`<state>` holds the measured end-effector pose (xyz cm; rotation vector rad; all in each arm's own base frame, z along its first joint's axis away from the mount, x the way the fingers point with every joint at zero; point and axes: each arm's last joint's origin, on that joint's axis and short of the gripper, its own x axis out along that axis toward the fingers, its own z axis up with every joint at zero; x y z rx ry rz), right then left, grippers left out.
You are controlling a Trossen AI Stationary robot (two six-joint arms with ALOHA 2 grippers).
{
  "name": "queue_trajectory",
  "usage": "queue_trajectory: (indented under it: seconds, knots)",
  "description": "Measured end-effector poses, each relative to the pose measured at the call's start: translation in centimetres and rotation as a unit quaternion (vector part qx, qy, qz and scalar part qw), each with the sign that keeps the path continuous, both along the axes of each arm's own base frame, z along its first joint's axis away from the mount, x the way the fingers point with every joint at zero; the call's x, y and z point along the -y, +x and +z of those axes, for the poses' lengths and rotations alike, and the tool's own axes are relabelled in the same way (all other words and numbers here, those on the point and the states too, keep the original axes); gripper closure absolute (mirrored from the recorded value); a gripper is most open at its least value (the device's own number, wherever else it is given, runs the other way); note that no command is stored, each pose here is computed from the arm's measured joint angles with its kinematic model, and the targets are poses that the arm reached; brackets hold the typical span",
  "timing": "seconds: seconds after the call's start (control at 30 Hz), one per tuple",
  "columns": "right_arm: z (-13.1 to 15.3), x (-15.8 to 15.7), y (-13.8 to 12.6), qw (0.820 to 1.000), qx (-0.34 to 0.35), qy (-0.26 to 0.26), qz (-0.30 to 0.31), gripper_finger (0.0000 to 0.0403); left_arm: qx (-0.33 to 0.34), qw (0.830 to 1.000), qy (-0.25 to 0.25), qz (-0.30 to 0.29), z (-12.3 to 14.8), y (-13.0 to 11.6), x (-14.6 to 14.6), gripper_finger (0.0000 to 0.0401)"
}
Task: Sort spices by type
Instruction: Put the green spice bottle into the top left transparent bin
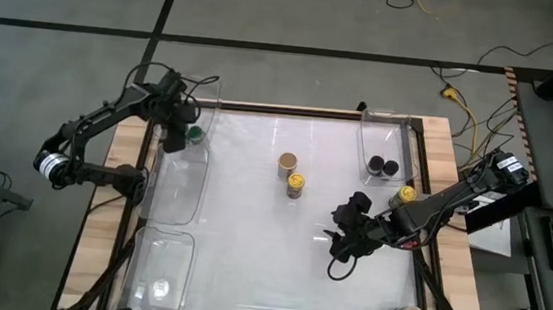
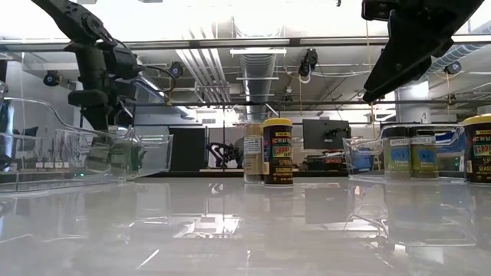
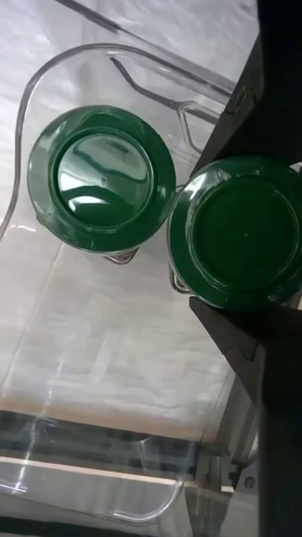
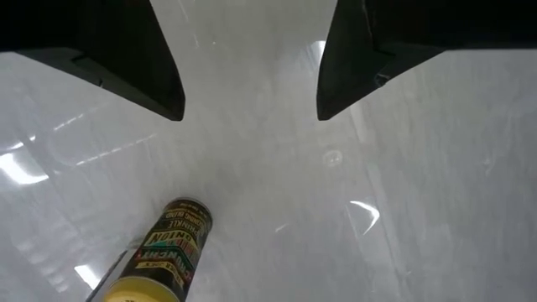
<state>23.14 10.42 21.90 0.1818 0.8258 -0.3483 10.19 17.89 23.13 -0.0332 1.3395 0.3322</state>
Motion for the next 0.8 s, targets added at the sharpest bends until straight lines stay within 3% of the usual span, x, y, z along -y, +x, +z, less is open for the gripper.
queue_trajectory:
  seconds: [0.8]
  knots:
    - [-0.06, 0.01, -0.03, 1.0, 0.0, 0.002, -0.003, 0.0148, -0.01, 1.0, -0.013, -0.018, -0.65, 0.3, -0.55, 0.0212]
